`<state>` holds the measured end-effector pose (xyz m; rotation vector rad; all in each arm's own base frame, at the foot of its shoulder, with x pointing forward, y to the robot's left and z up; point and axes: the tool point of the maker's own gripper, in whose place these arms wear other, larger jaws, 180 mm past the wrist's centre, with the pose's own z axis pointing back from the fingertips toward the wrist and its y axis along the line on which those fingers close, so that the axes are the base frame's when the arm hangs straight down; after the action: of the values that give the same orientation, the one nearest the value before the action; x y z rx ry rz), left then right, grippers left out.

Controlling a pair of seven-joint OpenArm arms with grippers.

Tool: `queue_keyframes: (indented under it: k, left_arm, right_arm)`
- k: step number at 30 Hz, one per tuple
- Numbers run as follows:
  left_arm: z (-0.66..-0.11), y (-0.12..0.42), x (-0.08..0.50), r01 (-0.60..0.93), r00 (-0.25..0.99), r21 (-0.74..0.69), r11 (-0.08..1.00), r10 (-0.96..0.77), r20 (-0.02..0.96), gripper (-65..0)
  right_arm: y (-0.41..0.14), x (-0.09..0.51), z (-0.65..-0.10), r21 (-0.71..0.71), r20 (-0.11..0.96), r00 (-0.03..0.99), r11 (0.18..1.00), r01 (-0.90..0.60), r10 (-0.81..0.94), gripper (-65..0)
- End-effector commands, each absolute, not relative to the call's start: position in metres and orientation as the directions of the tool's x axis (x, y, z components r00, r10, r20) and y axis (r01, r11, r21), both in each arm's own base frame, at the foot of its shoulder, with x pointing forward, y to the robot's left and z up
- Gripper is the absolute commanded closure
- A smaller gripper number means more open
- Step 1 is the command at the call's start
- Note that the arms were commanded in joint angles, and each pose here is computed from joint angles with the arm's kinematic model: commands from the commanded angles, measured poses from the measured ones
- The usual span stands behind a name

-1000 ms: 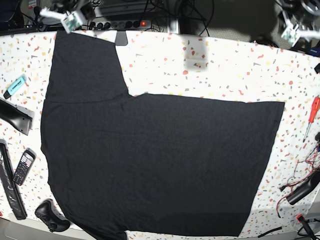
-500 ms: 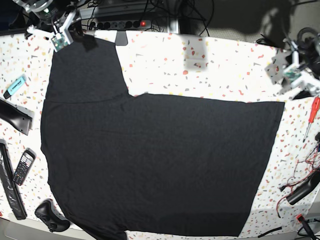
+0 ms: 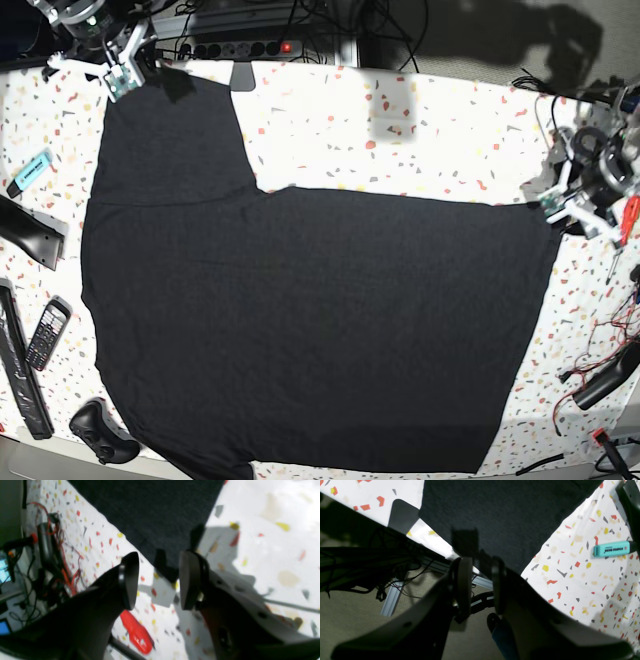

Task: Fold the T-shirt properly
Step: 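Move both grippers down toward the shirt's shoulder and hem corners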

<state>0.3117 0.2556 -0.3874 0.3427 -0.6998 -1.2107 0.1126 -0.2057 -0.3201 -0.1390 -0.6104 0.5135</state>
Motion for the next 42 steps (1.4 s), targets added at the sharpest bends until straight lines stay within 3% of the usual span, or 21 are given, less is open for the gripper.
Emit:
queue_keyframes:
  k: [1,15,18,20,23,24,29,31,36,42]
  left_arm:
    - [-0.377,0.260,0.325,0.713,0.160,0.622,0.324,-0.939,0.306,-25.2]
    - [-0.419,0.254,0.373,0.740,0.223,0.571,0.354,-0.931,0.288,-25.2]
    - [-0.424,0.251,0.369,0.770,0.197,0.556,0.312,-0.946,0.259,-24.5]
    - [-0.431,0.248,0.361,0.802,0.175,0.528,0.280,-0.955,0.240,-20.2]
    - [-0.441,0.250,0.347,0.850,0.185,0.459,0.258,-0.963,0.198,-2.9]
    - [-0.444,0.253,0.342,0.864,0.189,0.439,0.248,-0.966,0.174,0.0]
    - [-0.450,0.275,0.331,0.873,0.244,0.422,0.243,-0.968,0.055,0.0]
    - [-0.452,0.276,0.329,0.875,0.246,0.418,0.244,-0.968,0.050,0.0]
    - [-0.454,0.274,0.327,0.877,0.246,0.414,0.245,-0.968,0.052,0.0]
    - [-0.457,0.264,0.328,0.878,0.244,0.410,0.247,-0.968,0.060,0.0]
  right_arm:
    - [-0.204,0.115,-0.314,-0.283,0.527,0.681,0.860,-0.424,0.509,-13.9]
    - [-0.214,0.112,-0.316,-0.336,0.485,0.699,0.850,-0.406,0.526,-13.9]
    - [-0.214,0.112,-0.316,-0.337,0.486,0.698,0.850,-0.406,0.526,-13.9]
    - [-0.214,0.112,-0.316,-0.337,0.485,0.698,0.850,-0.406,0.526,-13.9]
    - [-0.214,0.112,-0.316,-0.338,0.485,0.698,0.849,-0.406,0.527,-13.9]
    - [-0.215,0.112,-0.316,-0.346,0.483,0.695,0.845,-0.407,0.532,-13.9]
    - [-0.223,0.120,-0.309,-0.432,0.469,0.650,0.797,-0.422,0.598,-13.9]
    - [-0.221,0.125,-0.306,-0.442,0.484,0.620,0.784,-0.436,0.618,-15.4]
    - [-0.229,0.138,-0.299,-0.523,0.466,0.571,0.731,-0.438,0.676,-28.9]
    - [-0.236,0.155,-0.287,-0.622,0.441,0.504,0.658,-0.425,0.742,-29.0]
